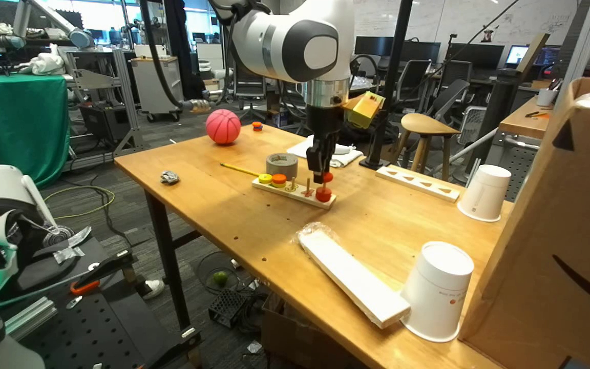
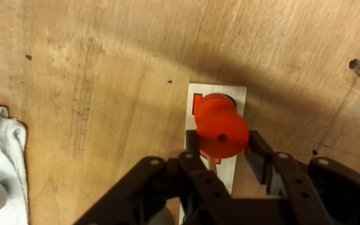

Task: Move the right and middle blocks blocks to the first right position, respectively

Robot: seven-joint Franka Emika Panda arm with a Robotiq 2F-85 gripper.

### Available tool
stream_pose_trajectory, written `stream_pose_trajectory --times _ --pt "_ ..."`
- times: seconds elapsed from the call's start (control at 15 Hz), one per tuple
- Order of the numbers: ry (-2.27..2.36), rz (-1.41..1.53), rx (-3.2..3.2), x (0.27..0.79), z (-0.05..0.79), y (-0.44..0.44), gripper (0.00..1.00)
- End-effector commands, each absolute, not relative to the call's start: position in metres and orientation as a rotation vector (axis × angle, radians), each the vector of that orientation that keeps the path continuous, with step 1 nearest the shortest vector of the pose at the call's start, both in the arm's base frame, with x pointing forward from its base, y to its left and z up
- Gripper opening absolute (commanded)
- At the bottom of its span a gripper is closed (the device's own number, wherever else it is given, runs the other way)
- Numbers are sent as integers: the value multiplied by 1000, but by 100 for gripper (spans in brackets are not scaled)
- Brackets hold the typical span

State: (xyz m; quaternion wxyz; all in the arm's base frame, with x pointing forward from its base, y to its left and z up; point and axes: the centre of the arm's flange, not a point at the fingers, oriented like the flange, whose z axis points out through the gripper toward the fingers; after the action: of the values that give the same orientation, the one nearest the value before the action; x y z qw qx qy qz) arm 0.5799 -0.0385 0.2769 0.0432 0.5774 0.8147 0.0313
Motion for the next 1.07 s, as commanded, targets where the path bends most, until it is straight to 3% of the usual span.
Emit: stream_pose_trajectory --times 0.0,0.8,0.87,0.93,1.0 --pt "2483 89 1776 580 278 -39 24" --pt "2526 115 1820 579 267 -40 25" --pt "2524 114 1829 579 266 -41 32" --pt "2520 117 1840 579 266 -42 67" --pt "2518 119 1846 579 266 -43 67"
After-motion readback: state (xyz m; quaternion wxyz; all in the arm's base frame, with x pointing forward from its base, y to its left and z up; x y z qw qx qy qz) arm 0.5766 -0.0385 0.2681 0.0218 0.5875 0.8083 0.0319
